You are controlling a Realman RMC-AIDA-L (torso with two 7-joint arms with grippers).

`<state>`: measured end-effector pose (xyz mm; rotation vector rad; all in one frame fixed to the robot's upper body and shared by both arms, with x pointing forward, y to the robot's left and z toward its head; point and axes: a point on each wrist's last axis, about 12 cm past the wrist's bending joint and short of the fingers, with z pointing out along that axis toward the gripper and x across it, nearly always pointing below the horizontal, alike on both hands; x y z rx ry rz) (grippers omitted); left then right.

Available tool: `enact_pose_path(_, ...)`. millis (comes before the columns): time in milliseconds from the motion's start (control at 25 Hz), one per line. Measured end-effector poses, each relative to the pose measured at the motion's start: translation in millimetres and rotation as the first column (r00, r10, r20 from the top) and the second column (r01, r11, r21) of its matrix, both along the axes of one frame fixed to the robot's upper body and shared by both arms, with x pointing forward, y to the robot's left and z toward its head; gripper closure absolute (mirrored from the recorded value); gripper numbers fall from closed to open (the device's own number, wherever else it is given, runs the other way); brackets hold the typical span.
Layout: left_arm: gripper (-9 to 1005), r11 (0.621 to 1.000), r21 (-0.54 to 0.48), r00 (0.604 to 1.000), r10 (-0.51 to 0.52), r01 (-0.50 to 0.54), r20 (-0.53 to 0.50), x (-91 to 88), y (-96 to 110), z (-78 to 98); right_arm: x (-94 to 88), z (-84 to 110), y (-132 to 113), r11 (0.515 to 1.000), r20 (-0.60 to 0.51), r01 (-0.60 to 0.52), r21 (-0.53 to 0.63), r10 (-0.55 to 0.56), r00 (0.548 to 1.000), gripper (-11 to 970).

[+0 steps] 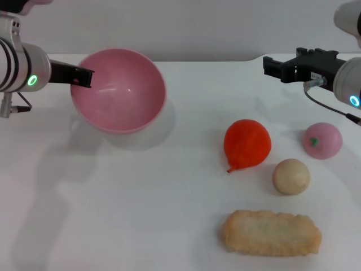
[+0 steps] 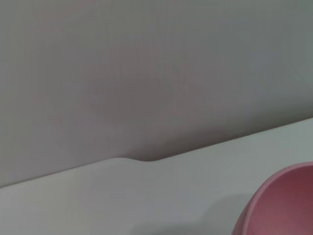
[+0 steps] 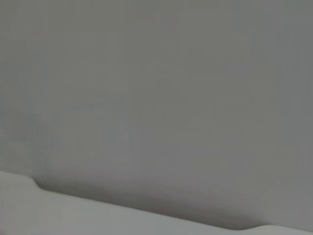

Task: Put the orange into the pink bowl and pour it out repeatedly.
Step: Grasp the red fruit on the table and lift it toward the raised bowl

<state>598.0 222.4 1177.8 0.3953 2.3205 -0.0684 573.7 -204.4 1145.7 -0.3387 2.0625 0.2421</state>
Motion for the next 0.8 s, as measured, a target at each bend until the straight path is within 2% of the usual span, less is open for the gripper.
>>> enact_pose_path(160, 947, 1.000, -0.002, 1.000, 0.011, -0.011, 0.000, 0.1, 4, 0.7, -2.4, 7.3, 5, 0.999, -0.028, -0.031, -0.025, 0.030, 0.999, 277)
enact_pose_path(520, 947, 1.000, -0.001, 1.000, 0.013, -0.013, -0.004, 1.1, 4, -0.1, -3.0, 16.2, 14, 0.988, -0.166, -0.112, -0.102, 0.094, 0.982, 281)
enact_pose_path(800, 947, 1.000, -0.001, 1.000, 0.017, -0.017, -0.011, -0.5, 6, -2.4, -3.3, 15.2, 15, 0.989, -0.175, -0.111, -0.095, 0.093, 0.980, 283)
